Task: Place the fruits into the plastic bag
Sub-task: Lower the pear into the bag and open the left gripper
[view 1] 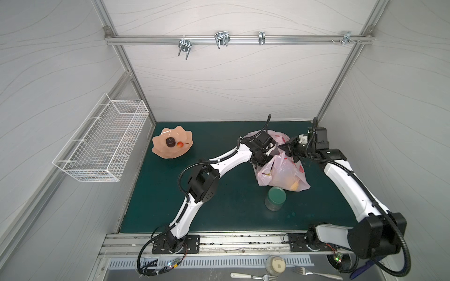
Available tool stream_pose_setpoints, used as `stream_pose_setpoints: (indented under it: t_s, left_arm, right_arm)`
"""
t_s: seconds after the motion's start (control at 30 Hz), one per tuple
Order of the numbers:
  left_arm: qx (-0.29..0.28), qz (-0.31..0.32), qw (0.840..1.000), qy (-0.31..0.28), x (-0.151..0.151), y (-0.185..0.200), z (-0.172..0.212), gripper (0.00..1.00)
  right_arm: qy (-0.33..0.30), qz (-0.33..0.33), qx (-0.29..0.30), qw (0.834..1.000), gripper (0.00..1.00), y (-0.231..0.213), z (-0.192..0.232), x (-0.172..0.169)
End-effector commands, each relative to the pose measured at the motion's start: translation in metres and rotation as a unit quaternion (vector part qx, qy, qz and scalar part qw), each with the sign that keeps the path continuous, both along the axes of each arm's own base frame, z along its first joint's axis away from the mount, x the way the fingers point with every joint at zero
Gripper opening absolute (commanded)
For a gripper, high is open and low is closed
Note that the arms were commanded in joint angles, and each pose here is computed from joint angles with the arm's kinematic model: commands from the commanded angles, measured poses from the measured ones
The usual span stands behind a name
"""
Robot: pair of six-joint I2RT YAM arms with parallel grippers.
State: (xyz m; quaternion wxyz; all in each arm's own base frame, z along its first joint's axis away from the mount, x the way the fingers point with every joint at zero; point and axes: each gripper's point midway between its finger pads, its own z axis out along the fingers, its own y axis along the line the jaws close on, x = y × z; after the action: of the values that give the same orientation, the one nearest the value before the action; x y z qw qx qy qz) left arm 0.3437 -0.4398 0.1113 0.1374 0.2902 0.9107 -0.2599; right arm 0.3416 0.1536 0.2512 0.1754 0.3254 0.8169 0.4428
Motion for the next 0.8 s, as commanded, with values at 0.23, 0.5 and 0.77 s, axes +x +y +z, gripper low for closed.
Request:
stream_pose_setpoints:
  t_s: [0.23,0.5,0.77]
  left_arm:
    - [-0.048,0.038,0.998,0.002,0.031,-0.034,0.009,0.24]
    - [-0.092,0.086,0.991,0.039,0.037,-0.049,0.005,0.32]
    - [-0.115,0.081,0.988,0.058,0.027,-0.055,0.013,0.66]
  right_arm:
    - [-0.007,0.005,0.001,1.0,0.0,0.006,0.007,-0.006]
    - [-0.005,0.003,0.001,1.0,0.0,0.006,0.004,-0.008]
    - [-0.008,0.002,0.001,1.0,0.0,0.006,0.006,-0.009]
